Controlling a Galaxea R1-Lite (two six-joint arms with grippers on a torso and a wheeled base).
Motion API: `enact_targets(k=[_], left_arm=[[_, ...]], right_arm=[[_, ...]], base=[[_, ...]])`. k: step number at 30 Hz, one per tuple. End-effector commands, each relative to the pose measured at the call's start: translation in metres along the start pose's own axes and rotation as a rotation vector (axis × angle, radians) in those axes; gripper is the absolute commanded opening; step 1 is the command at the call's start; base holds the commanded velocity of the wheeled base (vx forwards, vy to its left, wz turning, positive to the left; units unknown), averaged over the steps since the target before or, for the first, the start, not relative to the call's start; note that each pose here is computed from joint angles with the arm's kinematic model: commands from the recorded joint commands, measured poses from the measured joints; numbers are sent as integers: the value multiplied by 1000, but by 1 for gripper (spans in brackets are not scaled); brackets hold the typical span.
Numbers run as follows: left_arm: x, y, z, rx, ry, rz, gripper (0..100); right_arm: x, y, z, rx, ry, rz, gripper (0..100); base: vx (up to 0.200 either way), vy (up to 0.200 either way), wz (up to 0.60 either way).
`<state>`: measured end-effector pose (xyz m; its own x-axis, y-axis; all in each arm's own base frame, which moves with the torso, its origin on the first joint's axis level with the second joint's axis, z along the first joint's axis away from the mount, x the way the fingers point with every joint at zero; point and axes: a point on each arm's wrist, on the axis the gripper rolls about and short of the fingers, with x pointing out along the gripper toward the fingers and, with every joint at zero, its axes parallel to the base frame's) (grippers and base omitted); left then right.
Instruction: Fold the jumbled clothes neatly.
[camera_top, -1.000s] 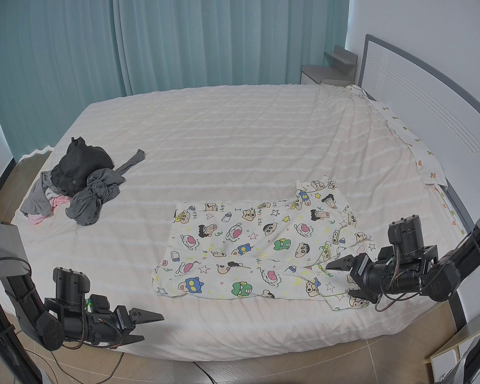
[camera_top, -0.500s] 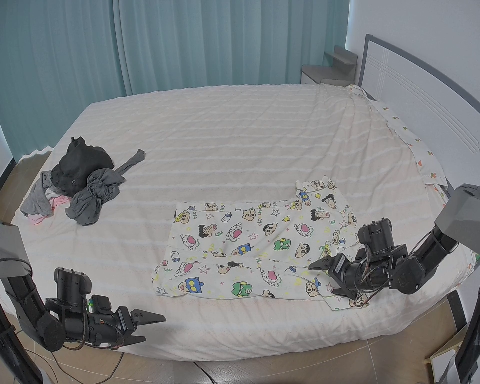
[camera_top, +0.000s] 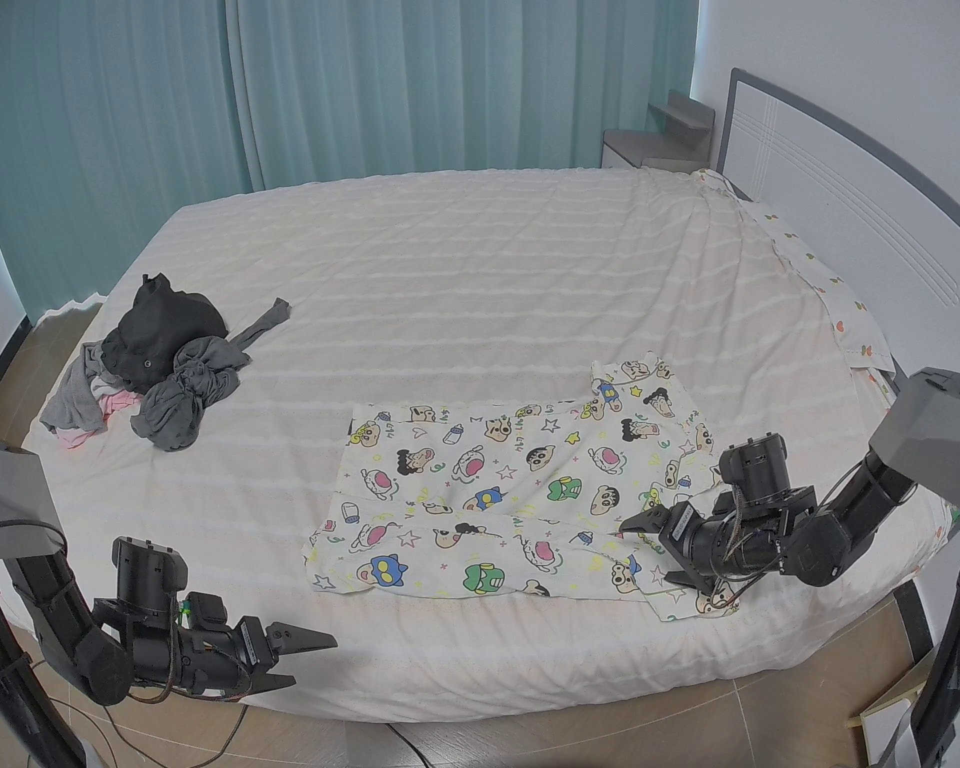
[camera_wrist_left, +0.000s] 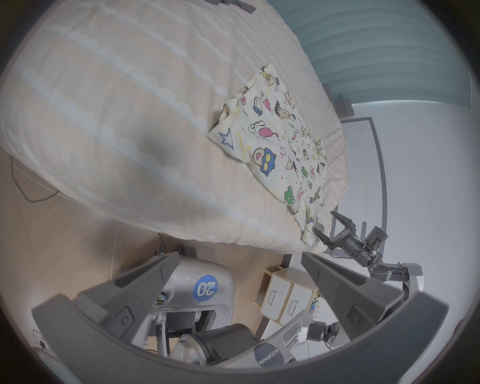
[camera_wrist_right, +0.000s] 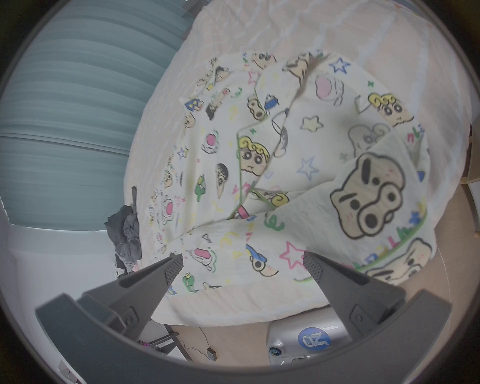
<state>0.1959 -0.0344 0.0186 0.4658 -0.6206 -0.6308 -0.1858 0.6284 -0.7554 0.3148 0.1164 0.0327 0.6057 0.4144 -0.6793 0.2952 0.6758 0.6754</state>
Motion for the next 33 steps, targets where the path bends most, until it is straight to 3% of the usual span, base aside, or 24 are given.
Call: enact_targets(k=[1,10,21,33], left_arm=[[1,-5,-3,21,8,-11,100],[-8,-14,-5,30,-12,-51,100],[-9,-21,-1,-46,-36,-90,100],[-8,-20,-2,-40,-28,-86,100]], right_arm=[[-52,10,2,-8,-66,74,100],[-127,3,-1,7,-184,159,100],[-152,-3,-16,-30,-237,252,100],[-154,-3,-18,-37,-240,258,100]], base=[[0,0,0],[0,0,0],[0,0,0],[200,0,0]])
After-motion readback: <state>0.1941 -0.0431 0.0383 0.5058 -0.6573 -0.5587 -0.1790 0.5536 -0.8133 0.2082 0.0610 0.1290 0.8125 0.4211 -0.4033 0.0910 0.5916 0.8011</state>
